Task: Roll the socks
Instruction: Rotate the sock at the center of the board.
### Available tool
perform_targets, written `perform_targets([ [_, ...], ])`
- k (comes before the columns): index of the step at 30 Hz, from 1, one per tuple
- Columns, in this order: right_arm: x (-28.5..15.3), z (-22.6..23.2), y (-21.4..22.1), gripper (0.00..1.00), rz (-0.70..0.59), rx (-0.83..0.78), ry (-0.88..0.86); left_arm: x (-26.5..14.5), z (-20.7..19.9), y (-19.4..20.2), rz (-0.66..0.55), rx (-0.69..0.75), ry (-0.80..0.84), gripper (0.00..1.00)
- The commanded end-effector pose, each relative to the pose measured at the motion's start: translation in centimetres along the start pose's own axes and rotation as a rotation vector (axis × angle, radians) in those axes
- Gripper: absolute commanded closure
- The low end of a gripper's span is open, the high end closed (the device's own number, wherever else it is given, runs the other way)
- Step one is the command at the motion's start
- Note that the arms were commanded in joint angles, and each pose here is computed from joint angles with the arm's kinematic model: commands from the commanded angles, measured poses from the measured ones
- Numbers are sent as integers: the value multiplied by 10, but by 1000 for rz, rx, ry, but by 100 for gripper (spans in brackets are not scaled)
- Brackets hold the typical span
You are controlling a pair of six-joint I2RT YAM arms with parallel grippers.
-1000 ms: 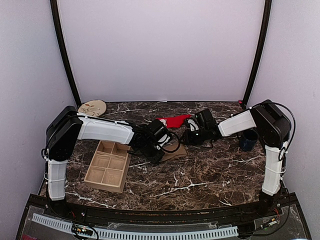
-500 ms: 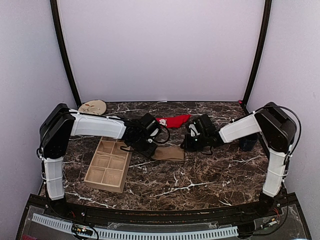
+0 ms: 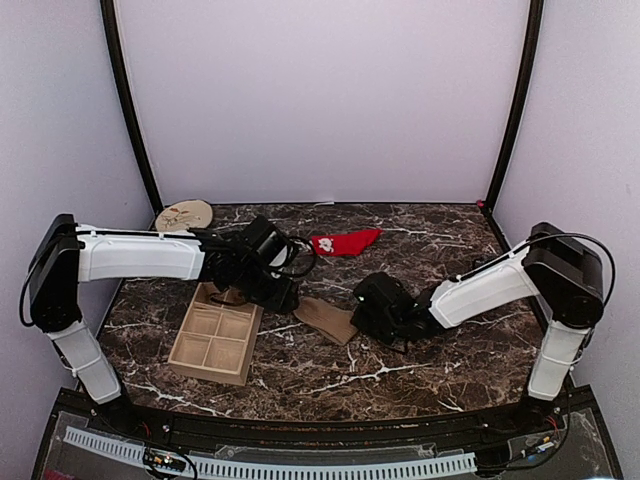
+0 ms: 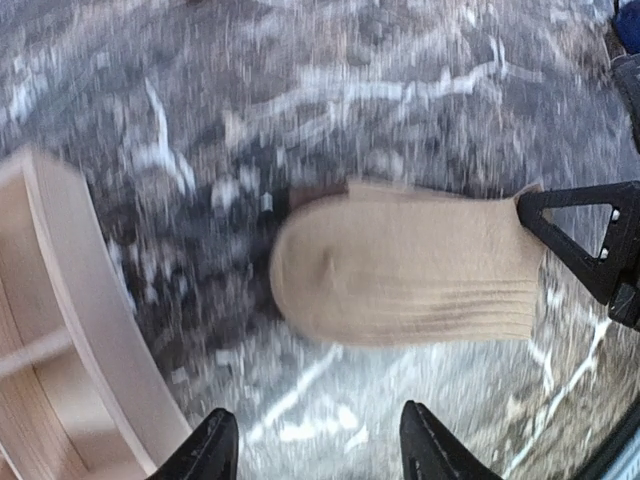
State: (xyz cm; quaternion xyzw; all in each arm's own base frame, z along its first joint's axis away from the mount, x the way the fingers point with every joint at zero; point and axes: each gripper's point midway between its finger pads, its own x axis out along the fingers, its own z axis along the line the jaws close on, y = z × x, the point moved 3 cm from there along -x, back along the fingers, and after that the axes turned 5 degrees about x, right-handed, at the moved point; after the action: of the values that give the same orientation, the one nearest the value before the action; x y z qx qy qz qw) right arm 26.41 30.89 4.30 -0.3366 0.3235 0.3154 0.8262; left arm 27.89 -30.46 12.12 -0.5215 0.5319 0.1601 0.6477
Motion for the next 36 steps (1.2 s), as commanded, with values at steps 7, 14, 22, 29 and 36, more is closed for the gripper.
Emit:
perform_targets([
  [7,-13,-6,89,94,-132,384,113,-29,-10,64,22,-35,170,38],
  [14,-13,-4,121,82,-56,422,71,-31,-16,75,38,-23,204,34],
  [22,-40,13,112,55,-57,200,28,-29,-29,73,48,-63,222,32],
  [29,-76,-9,88,54,-54,83,13,-17,-55,66,77,-88,206,32],
  [36,-107,-10,66,54,-65,-150,-41,7,-72,64,98,-71,93,34],
])
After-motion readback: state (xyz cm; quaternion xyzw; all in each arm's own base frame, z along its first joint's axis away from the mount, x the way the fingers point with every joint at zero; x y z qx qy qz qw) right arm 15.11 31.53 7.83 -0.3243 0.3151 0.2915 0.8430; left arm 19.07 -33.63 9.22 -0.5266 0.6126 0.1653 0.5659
